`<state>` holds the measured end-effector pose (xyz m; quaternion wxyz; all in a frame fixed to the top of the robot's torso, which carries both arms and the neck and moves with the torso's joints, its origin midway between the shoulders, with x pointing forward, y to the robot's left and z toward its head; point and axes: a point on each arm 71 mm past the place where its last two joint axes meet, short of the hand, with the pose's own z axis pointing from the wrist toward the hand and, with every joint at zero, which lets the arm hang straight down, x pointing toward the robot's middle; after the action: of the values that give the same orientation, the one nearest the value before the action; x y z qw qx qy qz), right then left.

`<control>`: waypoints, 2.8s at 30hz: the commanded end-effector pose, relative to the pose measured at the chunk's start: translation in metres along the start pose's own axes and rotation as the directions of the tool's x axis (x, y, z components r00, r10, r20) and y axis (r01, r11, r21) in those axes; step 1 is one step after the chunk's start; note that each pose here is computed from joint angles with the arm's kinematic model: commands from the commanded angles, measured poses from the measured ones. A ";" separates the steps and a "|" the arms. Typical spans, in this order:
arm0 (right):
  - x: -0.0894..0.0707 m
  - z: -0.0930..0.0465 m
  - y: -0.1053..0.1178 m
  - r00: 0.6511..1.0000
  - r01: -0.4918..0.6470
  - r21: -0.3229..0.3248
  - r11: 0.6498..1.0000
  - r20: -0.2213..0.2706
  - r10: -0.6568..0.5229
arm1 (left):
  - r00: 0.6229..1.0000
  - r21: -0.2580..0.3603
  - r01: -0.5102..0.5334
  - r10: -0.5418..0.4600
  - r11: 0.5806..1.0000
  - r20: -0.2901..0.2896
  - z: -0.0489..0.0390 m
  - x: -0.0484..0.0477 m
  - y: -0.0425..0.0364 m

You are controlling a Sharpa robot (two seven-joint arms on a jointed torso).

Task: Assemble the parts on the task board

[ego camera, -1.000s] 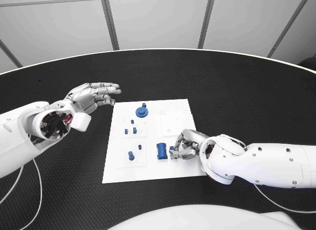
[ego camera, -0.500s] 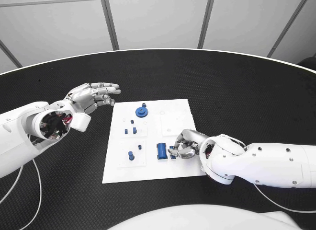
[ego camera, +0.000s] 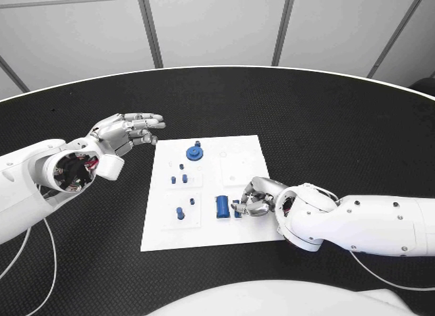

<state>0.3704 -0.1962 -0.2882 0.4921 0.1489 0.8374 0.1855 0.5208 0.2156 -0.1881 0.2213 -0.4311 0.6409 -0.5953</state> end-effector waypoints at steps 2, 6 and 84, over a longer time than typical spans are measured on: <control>0.000 -0.001 0.000 1.000 0.001 -0.001 1.000 -0.003 -0.001 | 1.000 0.000 0.000 0.000 1.000 0.001 -0.0003 -0.0002 0.0000; -0.001 -0.005 -0.002 1.000 -0.001 -0.001 1.000 -0.003 0.001 | 1.000 0.000 0.000 0.000 1.000 0.002 -0.0007 -0.0007 -0.0001; -0.018 -0.022 -0.006 0.994 -0.077 -0.165 0.983 0.069 0.090 | 1.000 0.002 0.001 -0.001 1.000 0.005 0.0010 -0.0026 0.0016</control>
<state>0.3590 -0.2122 -0.2694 0.5206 0.1484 0.8014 0.2545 0.5225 0.2169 -0.1902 0.2230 -0.4326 0.6395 -0.5951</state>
